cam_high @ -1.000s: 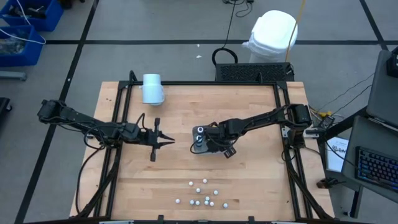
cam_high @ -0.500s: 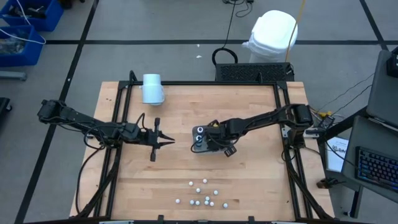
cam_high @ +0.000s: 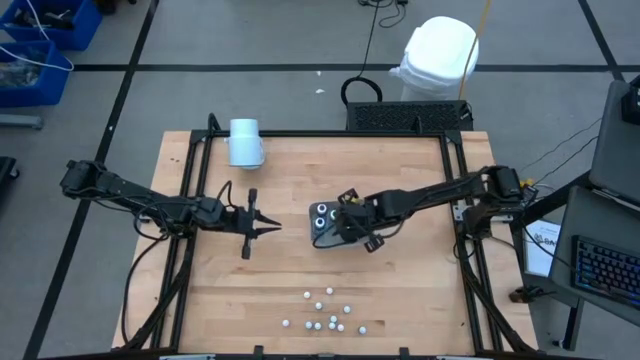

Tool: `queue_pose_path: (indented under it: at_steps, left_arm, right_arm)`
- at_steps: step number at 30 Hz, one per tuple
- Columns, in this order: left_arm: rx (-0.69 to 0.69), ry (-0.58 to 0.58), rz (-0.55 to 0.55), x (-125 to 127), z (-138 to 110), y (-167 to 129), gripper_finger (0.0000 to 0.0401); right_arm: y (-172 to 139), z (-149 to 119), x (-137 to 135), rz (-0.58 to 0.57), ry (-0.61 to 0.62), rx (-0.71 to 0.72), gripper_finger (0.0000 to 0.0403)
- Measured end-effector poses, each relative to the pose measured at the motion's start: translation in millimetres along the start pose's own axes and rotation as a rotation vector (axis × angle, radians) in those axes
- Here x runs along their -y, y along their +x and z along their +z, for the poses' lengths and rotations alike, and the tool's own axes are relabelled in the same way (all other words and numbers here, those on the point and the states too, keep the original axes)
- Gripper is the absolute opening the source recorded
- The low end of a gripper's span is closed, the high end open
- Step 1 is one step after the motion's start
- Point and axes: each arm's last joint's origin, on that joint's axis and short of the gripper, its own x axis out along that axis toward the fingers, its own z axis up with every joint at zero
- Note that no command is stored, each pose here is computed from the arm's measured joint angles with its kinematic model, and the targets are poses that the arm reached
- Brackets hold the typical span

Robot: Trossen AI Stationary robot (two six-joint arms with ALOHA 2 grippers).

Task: Pick & Place food coloring
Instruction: Put the large black food coloring bottle into the gray bin

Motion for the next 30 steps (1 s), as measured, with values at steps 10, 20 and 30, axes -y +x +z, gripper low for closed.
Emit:
queue_pose_path:
  at_steps: [10,20,30]
  left_arm:
    - [0.160,-0.190,0.014,-2,16,-2,0.0042]
    - [0.233,0.024,0.006,53,27,30,0.0042]
    - [0.079,0.198,0.269,87,46,85,0.0078]
  right_arm:
    - [-83,0,-13,-0.063,0.115,0.262,0.0089]
    - [-135,-2,-31,0.053,0.174,0.891,0.0089]
    - [-81,-6,-47,-0.018,0.194,1.078,0.0089]
